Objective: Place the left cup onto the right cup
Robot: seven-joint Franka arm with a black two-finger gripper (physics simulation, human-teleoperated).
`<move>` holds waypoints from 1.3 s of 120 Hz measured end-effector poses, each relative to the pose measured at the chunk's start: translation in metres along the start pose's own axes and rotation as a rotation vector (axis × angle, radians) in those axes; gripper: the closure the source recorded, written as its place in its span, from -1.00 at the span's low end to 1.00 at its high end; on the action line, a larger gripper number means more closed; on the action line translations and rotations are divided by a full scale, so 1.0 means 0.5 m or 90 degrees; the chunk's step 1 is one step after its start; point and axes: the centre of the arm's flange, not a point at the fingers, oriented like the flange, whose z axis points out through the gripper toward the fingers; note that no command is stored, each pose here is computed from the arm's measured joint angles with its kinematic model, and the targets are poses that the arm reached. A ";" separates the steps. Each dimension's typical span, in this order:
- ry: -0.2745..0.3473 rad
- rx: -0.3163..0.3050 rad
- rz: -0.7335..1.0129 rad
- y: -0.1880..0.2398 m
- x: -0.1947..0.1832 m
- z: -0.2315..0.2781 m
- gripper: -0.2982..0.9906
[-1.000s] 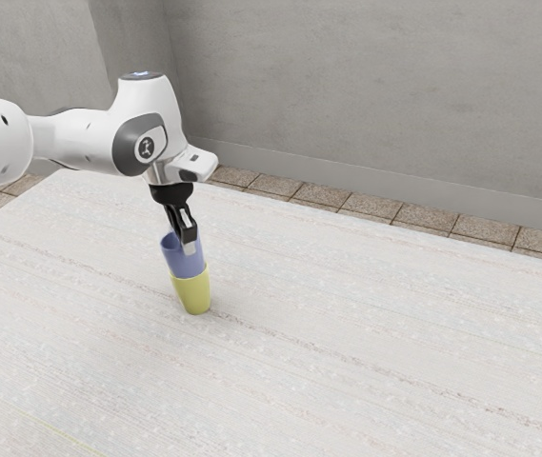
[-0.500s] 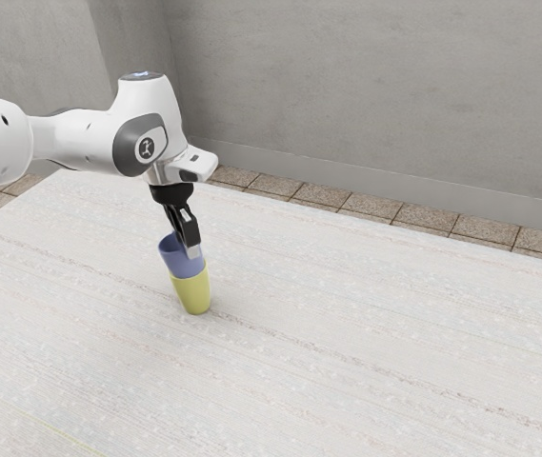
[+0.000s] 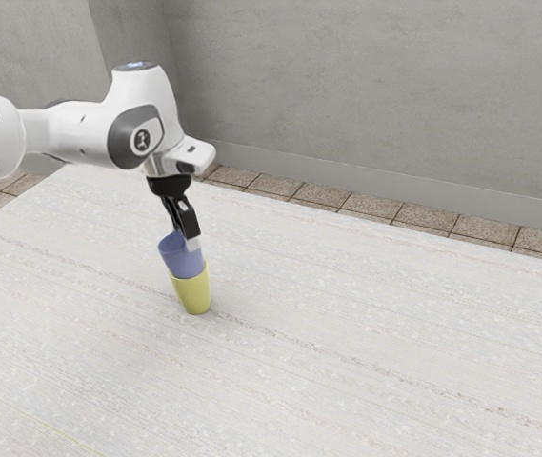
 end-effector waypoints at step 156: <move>-0.024 -0.010 -0.211 0.112 -0.071 -0.386 -0.53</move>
